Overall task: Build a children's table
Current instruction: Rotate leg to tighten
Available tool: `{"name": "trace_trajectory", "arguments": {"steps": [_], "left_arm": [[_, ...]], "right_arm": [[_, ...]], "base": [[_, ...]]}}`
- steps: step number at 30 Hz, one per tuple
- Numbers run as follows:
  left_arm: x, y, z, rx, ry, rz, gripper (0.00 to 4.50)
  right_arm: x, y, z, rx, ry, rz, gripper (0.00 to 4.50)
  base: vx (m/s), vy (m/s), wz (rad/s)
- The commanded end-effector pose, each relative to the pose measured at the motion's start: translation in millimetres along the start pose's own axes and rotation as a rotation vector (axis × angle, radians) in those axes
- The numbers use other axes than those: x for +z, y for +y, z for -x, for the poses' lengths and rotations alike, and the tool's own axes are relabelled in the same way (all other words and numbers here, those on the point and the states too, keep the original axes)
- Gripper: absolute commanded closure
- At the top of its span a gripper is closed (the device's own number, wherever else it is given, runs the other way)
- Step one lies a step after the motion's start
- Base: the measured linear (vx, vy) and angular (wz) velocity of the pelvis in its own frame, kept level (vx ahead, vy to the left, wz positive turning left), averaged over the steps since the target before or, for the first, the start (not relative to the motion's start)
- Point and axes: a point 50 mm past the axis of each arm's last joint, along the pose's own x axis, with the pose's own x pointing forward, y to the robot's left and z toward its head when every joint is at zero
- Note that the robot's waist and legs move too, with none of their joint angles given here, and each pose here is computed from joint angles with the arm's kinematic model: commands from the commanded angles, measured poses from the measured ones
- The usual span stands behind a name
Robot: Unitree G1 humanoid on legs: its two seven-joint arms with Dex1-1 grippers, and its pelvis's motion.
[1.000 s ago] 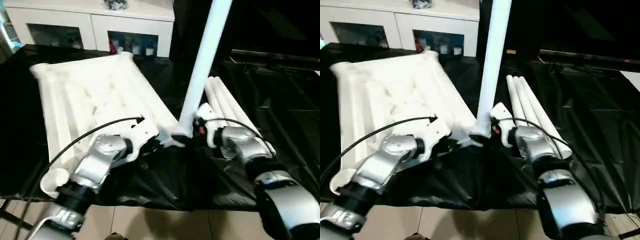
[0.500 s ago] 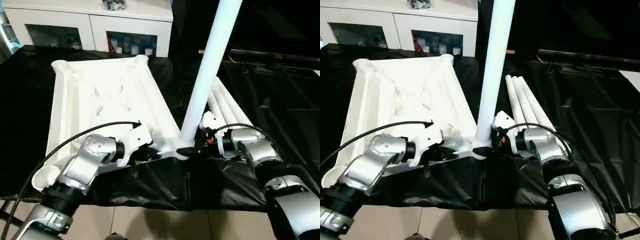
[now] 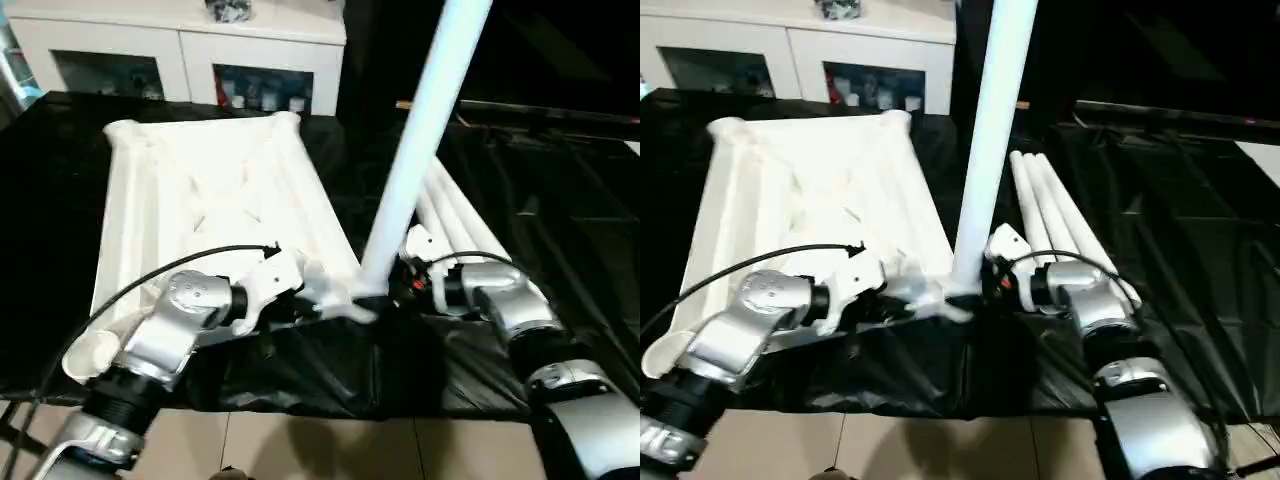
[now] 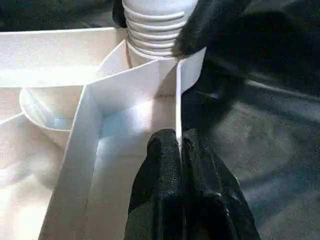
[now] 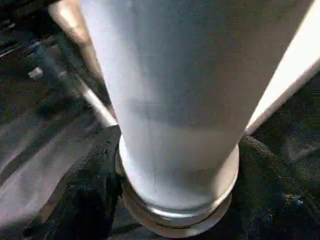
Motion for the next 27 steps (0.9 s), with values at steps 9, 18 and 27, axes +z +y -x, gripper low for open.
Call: {"name": "trace_trajectory", "arguments": {"steps": [9, 18, 27], "left_arm": [[48.6, -2.1, -46, 0.251, -0.124, 0.079, 4.50], [45.2, -9.1, -42, 0.161, -0.152, 0.028, 4.50], [25.5, -13.9, -23, -0.002, -0.113, -0.041, 4.50]], "right_arm": [[16.6, 24.7, -71.3, -0.359, -0.083, -0.170, 1.76], [22.7, 20.9, -63.7, -0.292, -0.132, -0.097, 0.72], [14.7, 7.8, -25.1, -0.077, -0.082, 0.049, 0.53]], "base": [[0.000, 0.000, 0.00], [0.000, 0.000, 0.00], [0.000, 0.000, 0.00]]}}
